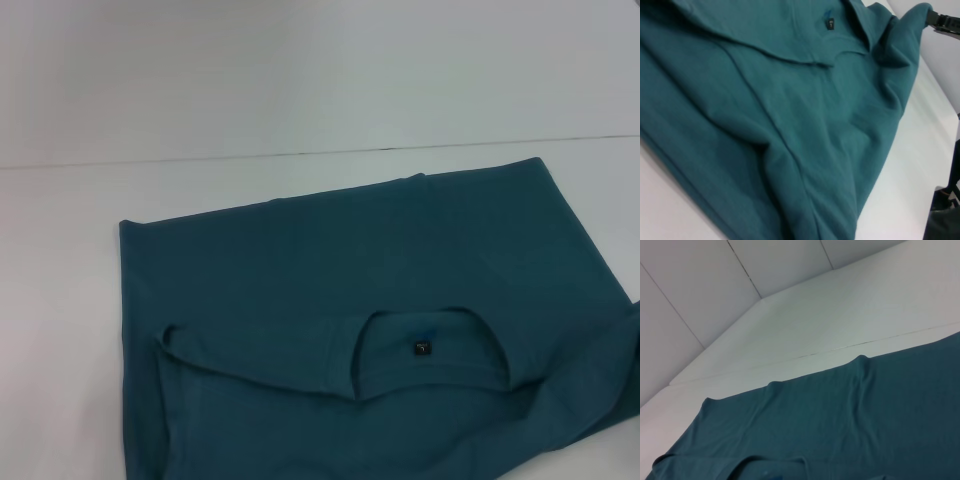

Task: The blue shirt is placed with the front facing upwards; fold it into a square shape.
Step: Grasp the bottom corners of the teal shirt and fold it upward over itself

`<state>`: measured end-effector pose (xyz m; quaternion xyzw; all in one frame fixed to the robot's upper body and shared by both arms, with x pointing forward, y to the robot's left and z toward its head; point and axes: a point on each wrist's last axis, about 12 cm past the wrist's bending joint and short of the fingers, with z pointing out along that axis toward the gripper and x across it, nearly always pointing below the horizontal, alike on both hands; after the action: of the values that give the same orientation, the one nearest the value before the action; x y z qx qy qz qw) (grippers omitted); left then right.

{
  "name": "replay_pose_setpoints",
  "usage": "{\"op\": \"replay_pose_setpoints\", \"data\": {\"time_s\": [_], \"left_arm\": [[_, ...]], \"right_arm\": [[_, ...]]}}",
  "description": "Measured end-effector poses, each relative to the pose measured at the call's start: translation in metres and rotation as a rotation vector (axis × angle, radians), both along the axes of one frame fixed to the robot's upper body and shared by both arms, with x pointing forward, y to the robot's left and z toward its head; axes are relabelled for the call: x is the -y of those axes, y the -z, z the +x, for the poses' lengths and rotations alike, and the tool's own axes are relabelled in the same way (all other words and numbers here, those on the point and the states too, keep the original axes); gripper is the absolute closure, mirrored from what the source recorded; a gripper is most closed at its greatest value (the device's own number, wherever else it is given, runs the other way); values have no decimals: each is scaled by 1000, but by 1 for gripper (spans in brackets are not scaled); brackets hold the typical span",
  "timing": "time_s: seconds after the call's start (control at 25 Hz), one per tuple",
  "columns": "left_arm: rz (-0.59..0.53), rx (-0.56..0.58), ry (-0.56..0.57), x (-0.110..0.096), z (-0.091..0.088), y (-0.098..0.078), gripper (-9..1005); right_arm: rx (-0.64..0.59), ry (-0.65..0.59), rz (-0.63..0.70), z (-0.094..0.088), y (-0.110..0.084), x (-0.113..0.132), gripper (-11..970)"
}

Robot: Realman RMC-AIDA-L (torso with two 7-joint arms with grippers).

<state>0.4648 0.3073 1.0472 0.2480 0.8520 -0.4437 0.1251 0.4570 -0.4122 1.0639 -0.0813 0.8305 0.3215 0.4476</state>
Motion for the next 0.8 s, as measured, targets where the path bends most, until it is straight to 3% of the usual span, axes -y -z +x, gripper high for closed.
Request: {"op": "replay_pose_setpoints", "data": {"time_s": [0.12,0.32,0.52,0.64,0.8], "left_arm": [[11,2,-11,0,2,1,235],[34,19,-28,-2,6,2,381],[53,31,-45,-5,9,2,573],[56,29,-36,-4,9,2,816],[49,29,-24,-3,8,2,880]], "right_arm": [[-1,-2,-1,0,0,0,823],[-2,-2,0,0,0,0,822],[-3,-3,1,0,0,0,821],[-4,-5,2,0,0,-1,820],[-5,-6,1,0,0,-1,819]]}}
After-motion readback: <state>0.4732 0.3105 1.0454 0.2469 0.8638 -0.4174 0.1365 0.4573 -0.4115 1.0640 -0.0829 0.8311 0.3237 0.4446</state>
